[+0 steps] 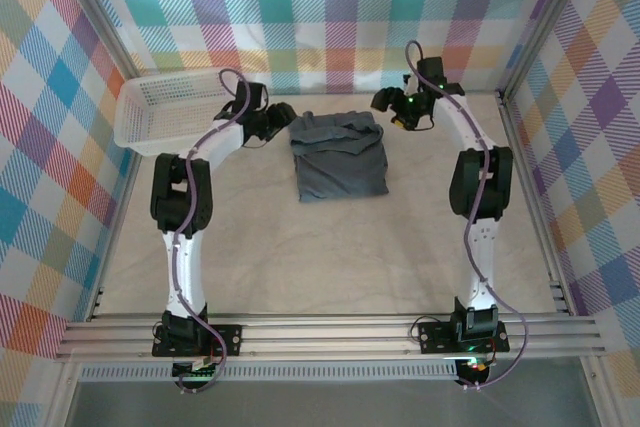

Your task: Fold the inside-out t-shirt

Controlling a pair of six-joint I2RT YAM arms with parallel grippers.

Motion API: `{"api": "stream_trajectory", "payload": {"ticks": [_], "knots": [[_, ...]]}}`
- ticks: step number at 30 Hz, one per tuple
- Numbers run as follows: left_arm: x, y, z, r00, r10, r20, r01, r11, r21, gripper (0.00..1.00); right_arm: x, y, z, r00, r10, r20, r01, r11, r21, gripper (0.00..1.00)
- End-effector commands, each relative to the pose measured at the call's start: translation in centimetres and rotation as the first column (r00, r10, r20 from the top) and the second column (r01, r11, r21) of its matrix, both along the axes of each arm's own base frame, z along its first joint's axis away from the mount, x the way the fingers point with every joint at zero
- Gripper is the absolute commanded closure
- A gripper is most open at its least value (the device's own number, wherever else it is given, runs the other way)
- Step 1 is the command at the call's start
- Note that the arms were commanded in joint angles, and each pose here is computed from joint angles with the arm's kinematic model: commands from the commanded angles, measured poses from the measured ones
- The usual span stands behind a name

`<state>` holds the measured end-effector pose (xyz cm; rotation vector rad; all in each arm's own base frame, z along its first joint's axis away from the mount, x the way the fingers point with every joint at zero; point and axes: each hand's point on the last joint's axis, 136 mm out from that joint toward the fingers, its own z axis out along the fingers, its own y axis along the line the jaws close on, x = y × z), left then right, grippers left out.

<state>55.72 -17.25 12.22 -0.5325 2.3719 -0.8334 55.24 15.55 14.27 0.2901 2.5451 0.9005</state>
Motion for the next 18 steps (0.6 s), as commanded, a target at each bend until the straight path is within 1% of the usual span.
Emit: {"api": "stream_trajectory", "payload": {"ticks": [1, 3, 6, 9, 11, 14, 16, 18], "knots": [[-3.7, 1.0, 2.9, 0.998, -0.006, 0.060, 0.007, 1.000, -0.012, 0.42, -5.5, -0.5, 1.6, 1.000, 0.004, -0.005, -0.004, 0.999, 0.034, 0.19], [-7.0, 0.9, 1.5, 0.999, -0.021, 0.026, 0.022, 0.999, -0.026, 0.42, -8.7, -0.4, -0.3, 1.000, 0.004, -0.030, -0.003, 0.999, 0.054, 0.21], [-11.9, 0.3, -1.2, 0.997, -0.057, -0.048, 0.056, 0.998, -0.017, 0.42, -12.7, -0.2, -3.7, 0.993, 0.030, -0.117, -0.025, 0.999, 0.043, 0.24], [-14.8, -2.0, -2.3, 0.989, -0.127, -0.072, 0.125, 0.992, -0.034, 0.43, -15.2, -0.1, -6.5, 0.981, 0.043, -0.188, -0.036, 0.998, 0.042, 0.24], [-16.1, -3.3, -3.5, 0.981, -0.159, -0.107, 0.156, 0.987, -0.033, 0.44, -16.0, 0.0, -7.8, 0.975, 0.040, -0.220, -0.033, 0.999, 0.036, 0.25], [-17.0, -4.7, -5.2, 0.976, -0.171, -0.135, 0.167, 0.985, -0.043, 0.47, -16.6, 0.5, -9.7, 0.965, 0.039, -0.259, -0.033, 0.999, 0.029, 0.33], [-17.0, -5.5, -5.8, 0.974, -0.177, -0.142, 0.169, 0.984, -0.061, 0.48, -16.8, 1.0, -10.6, 0.959, 0.046, -0.280, -0.040, 0.999, 0.028, 0.41], [-16.7, -5.8, -6.4, 0.974, -0.174, -0.148, 0.168, 0.984, -0.052, 0.53, -16.6, 1.4, -10.9, 0.957, 0.047, -0.286, -0.037, 0.999, 0.040, 0.53]]}}
